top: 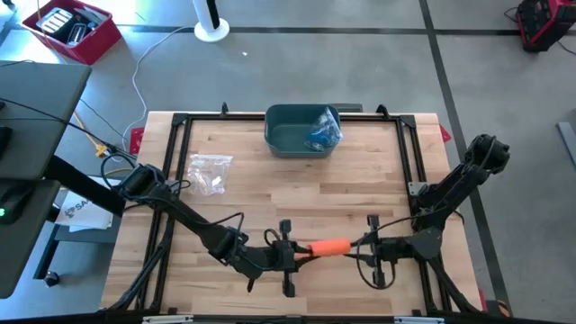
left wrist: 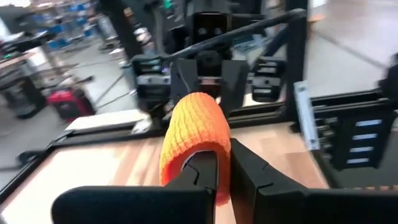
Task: Roll bandage
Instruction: Roll the orange bandage
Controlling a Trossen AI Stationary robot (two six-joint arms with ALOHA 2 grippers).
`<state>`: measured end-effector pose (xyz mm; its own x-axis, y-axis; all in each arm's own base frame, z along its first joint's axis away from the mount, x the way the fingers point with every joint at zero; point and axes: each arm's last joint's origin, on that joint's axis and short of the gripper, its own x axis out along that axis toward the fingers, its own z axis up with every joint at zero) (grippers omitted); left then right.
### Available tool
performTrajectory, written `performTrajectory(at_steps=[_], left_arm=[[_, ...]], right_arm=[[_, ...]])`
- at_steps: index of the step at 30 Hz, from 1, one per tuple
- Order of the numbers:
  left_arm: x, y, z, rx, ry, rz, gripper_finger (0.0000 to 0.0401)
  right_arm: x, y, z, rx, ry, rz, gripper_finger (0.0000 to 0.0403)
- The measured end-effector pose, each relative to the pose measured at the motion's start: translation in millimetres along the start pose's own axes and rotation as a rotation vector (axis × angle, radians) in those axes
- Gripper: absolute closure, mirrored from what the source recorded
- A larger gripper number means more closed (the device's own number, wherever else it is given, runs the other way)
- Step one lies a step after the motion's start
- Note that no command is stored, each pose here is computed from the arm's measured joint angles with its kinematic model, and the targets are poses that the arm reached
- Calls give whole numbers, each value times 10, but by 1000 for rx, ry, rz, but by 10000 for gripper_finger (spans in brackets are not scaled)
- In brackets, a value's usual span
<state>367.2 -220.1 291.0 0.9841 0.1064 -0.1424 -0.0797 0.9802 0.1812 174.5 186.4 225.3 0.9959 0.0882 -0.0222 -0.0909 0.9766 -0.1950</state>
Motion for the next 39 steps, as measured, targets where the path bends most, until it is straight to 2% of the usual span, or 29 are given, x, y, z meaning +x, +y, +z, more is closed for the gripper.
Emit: performTrajectory(at_steps=[3, 6, 8, 10, 14, 16, 18, 20, 22, 24, 30, 36, 39], left_arm=[[-117, 23, 115, -47, -16, 22, 393], [-211, 73, 264, -104, -55, 14, 394], [-197, 63, 228, -94, -39, 13, 395], [-157, 72, 137, -76, 0, 21, 395], [-92, 178, -55, -191, 12, 49, 395], [-58, 183, -157, -290, -19, -13, 395], [-72, 157, -147, -359, -101, -93, 395], [-127, 135, -82, -405, -174, -113, 396], [-150, 136, -104, -382, -158, -80, 396], [-85, 180, -227, -337, -97, -20, 396], [81, 534, -679, -274, 25, 198, 394], [127, 853, -1099, -243, 88, 297, 392], [114, 925, -1245, -219, 129, 311, 391]], right_arm=[[-35, 15, -102, -29, 88, -71, 279], [-45, 16, -222, -3, 169, -73, 237], [-54, 25, -294, 21, 221, -48, 219], [-72, 64, -364, 60, 266, -5, 211], [-104, 219, -485, 127, 316, 71, 210], [-111, 324, -517, 146, 337, 98, 212], [-108, 450, -474, 186, 331, 122, 213], [-105, 572, -443, 196, 329, 141, 213], [-83, 661, -393, 172, 316, 134, 213], [-32, 737, -326, 155, 291, 123, 213], [240, 788, -453, 69, 353, 111, 213], [579, 567, -733, 54, 456, 22, 213], [755, 361, -825, 39, 520, 26, 213]])
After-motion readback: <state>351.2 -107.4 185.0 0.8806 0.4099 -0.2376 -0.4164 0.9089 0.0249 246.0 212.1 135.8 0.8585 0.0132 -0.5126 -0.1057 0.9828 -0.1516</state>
